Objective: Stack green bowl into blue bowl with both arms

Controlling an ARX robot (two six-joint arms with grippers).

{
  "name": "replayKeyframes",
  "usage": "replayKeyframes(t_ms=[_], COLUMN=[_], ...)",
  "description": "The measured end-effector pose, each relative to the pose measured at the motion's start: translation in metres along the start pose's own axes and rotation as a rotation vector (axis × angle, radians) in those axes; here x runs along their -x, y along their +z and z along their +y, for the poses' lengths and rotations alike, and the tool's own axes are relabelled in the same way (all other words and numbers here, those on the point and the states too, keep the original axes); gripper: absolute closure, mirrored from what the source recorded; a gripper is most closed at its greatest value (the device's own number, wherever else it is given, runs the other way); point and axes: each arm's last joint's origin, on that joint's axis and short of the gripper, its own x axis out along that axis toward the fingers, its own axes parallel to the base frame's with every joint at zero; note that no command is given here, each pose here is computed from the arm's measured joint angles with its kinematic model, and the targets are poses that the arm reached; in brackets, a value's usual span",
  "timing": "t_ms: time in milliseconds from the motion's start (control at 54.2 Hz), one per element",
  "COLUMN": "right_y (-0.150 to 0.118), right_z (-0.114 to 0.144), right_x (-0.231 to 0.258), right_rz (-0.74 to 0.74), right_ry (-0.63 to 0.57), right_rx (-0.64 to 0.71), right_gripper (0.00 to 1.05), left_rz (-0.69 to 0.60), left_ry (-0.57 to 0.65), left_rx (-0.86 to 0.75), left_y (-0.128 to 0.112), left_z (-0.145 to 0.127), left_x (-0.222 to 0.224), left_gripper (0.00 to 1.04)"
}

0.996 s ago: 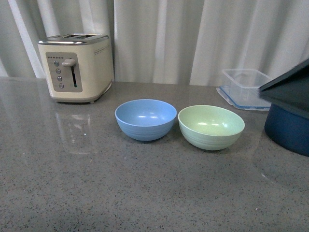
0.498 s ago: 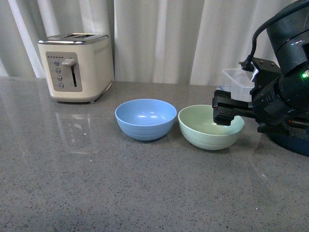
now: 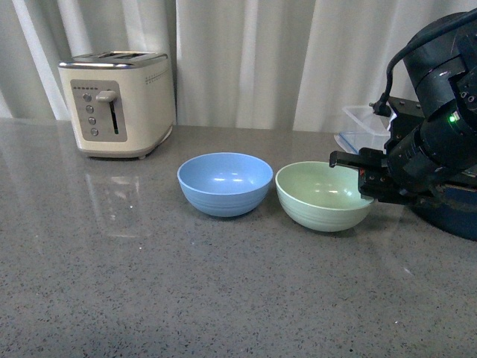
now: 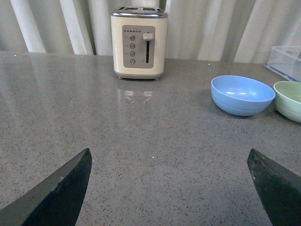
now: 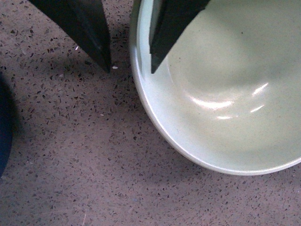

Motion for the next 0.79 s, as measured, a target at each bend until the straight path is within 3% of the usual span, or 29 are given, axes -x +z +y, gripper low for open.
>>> replayKeyframes(t_ms=[166,480,646,793], right_y=[0.002,0.028,0.058,0.068], right_z=[-0.001,0.0,0.031,0.067], right_x=[0.0,0.031,0.063,0.076], right_rz=[0.001,-0.06,-0.157,-0.187], right_ry=[-0.007,0.001,0.078,0.146], right_rx=[-0.002,0.015,0.041,0.073], right_gripper=[1.04,1.04,1.04,1.04], left_rz=[0.0,0.0,0.0,0.0], left_ry=[0.0,0.0,0.0,0.0], left_rx=[0.0,0.0,0.0,0.0], left_y=[0.0,0.0,0.0,0.0], left_z=[0.0,0.0,0.0,0.0], left_x=[0.0,0.0,0.0,0.0], left_gripper=[0.07,0.07,0.07,0.07])
